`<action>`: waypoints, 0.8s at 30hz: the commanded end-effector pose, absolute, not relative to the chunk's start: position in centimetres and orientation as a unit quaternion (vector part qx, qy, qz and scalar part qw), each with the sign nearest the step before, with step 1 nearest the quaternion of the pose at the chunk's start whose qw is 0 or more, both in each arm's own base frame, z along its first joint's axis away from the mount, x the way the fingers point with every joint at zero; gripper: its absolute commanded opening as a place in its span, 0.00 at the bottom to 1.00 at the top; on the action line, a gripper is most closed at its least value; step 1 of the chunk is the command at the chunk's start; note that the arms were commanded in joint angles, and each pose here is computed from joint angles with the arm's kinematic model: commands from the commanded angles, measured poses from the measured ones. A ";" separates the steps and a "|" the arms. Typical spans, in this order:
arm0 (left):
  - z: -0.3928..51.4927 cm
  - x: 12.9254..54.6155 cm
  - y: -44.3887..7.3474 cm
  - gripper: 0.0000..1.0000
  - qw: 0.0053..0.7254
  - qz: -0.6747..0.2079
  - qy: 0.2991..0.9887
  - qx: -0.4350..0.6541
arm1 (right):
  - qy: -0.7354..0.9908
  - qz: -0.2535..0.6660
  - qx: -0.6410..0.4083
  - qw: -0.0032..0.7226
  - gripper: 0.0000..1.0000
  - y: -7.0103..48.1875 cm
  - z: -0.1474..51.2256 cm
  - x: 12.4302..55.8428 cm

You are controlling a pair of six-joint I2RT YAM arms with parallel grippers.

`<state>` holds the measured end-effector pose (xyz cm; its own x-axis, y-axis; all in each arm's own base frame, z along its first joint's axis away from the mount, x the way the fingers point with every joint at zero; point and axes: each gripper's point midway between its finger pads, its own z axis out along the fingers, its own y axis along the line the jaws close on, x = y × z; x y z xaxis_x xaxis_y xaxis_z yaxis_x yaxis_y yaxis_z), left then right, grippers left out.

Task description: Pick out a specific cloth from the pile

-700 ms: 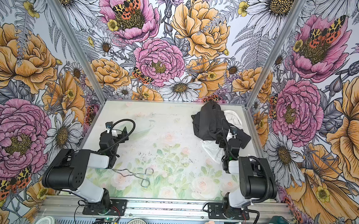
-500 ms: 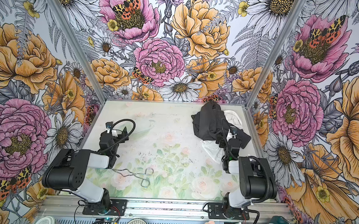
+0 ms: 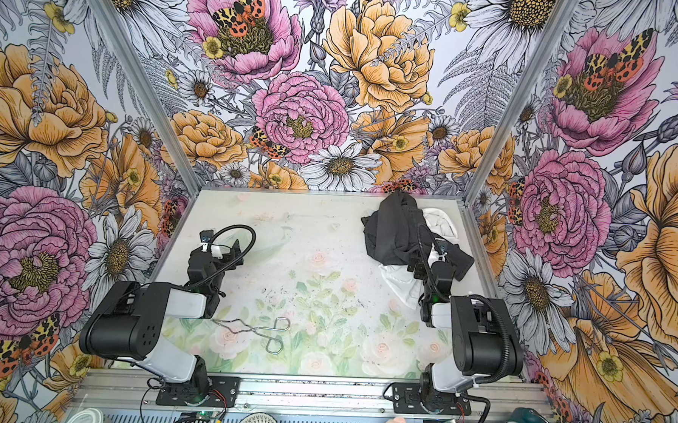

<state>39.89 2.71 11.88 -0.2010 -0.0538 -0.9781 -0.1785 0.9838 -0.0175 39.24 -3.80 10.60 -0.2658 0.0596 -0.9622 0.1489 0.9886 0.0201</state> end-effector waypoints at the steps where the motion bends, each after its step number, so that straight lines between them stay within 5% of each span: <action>1: 13.0 40.5 2.2 0.99 0.640 0.040 0.765 -0.063 | 0.782 -0.034 0.069 0.619 0.99 -3.7 11.6 39.6; 9: 13.2 40.3 2.6 0.99 0.642 0.045 0.762 -0.074 | 0.782 -0.034 0.069 0.619 1.00 -3.7 11.6 39.6; 16: 20.9 35.5 3.2 0.99 0.679 0.125 0.708 -0.145 | 0.782 -0.034 0.068 0.619 0.99 -3.6 11.6 39.6; 24: 26.6 31.0 -3.4 0.99 0.662 -0.074 0.731 -0.146 | 0.783 -0.034 0.069 0.617 0.99 -3.7 11.5 39.6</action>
<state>32.06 -1.65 29.66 0.1017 -0.2377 -0.9660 -0.1506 0.9562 -0.2512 39.24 -3.80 10.60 -0.2658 0.0596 -0.9622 0.1489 0.9886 0.0201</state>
